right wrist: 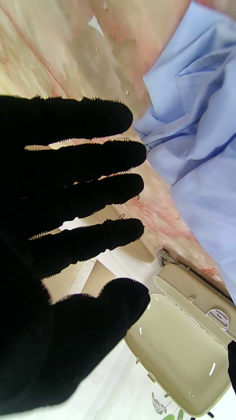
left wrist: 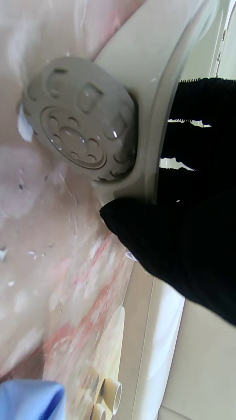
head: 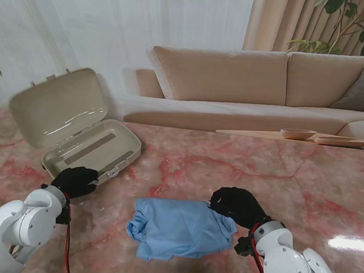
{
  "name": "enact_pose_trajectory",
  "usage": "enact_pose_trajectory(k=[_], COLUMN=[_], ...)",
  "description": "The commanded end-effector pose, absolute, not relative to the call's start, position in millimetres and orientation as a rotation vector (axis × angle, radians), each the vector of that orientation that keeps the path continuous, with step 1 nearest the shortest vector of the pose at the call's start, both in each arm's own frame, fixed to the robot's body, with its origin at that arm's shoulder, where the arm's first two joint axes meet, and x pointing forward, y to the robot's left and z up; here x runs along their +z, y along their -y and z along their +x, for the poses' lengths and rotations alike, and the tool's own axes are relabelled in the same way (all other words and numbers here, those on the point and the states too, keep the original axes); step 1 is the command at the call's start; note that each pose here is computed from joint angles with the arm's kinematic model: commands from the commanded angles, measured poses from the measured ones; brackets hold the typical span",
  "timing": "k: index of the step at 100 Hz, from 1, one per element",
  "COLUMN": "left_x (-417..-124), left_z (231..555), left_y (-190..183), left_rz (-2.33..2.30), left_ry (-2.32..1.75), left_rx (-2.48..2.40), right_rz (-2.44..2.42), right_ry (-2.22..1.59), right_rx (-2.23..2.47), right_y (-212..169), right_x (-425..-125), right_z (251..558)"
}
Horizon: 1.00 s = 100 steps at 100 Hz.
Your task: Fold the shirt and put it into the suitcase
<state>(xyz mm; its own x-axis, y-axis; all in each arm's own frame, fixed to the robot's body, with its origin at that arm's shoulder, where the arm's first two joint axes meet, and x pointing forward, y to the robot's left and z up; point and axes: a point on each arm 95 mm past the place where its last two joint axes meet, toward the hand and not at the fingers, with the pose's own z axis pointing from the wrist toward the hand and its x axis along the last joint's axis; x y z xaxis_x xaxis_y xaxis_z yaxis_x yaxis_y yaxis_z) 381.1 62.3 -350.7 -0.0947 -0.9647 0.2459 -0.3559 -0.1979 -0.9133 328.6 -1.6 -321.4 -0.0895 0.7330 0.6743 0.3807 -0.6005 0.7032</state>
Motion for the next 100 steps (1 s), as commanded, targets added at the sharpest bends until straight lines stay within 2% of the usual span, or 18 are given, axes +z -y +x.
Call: enact_pose_trajectory(k=[1, 100], left_x=[-360.2, -362.3], left_z=[379.7, 432.8], left_y=[-56.0, -5.1], left_rz=[-1.601, -1.452], left_ry=[-1.496, -1.674], left_rx=[-1.306, -1.632], right_rz=[1.934, 1.949], right_ry=[-1.221, -1.197], right_rx=[1.718, 1.699], right_y=[3.3, 10.9], right_x=[-329.2, -336.6], right_z=[325.9, 331.0])
